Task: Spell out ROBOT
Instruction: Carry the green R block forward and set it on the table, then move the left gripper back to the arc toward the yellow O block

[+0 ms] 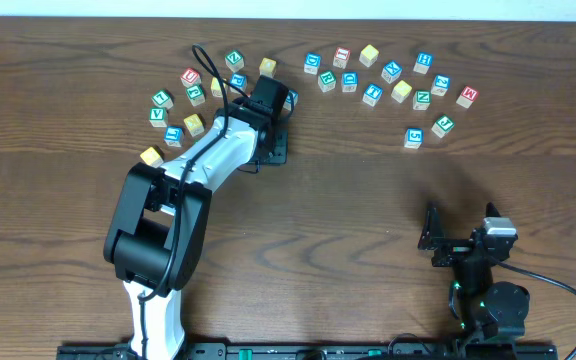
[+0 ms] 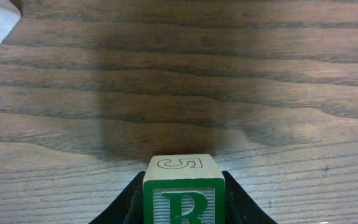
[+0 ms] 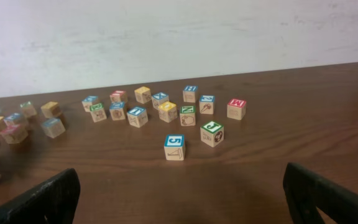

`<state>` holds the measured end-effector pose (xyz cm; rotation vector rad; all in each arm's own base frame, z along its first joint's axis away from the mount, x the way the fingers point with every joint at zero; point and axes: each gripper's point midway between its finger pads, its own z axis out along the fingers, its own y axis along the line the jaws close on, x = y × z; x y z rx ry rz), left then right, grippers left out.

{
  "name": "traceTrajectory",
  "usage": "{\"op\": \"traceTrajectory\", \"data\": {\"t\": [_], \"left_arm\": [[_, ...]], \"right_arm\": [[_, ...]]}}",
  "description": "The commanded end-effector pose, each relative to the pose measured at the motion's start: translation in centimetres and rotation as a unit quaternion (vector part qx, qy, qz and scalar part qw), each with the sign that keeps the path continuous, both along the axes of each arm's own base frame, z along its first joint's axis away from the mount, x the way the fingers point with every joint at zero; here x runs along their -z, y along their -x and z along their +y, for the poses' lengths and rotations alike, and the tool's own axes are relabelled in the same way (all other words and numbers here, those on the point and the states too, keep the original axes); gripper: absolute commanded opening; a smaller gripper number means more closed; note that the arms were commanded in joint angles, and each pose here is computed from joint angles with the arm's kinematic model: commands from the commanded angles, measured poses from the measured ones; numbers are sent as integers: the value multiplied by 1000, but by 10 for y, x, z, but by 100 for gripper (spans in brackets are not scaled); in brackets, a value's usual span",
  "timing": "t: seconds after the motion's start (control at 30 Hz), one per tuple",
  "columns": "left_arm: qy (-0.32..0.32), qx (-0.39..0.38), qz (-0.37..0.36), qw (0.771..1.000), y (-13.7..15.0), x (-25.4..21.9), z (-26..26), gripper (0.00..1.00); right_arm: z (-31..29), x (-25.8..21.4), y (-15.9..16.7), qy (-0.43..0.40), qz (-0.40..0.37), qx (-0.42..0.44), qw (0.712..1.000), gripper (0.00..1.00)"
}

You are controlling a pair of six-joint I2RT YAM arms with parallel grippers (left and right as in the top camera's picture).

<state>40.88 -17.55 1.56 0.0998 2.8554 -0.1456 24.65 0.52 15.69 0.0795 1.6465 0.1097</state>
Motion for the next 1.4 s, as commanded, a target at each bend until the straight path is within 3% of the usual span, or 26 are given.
{"op": "traceTrajectory", "data": {"t": [0.0,0.17,0.2,0.27,0.73,0.9,1.2,1.37], "left_arm": [[-4,6,5,1000,3,6,0,28],[-4,6,5,1000,3,6,0,30],[-4,6,5,1000,3,6,0,39],[-4,6,5,1000,3,6,0,40],[4,5,2,1000,-1,-1,-1,45],[31,-4,-23,999,-30,-51,-2,46],[45,15,-182,982,-99,-189,-9,46],[22,22,-241,970,-126,-210,-2,56]], "right_arm": [[-3,2,0,6,2,5,1000,99],[-3,2,0,6,2,5,1000,99],[-3,2,0,6,2,5,1000,99],[-3,2,0,7,2,5,1000,99],[-3,2,0,7,2,5,1000,99],[-3,2,0,6,2,5,1000,99],[-3,2,0,6,2,5,1000,99],[-3,2,0,6,2,5,1000,99]]}}
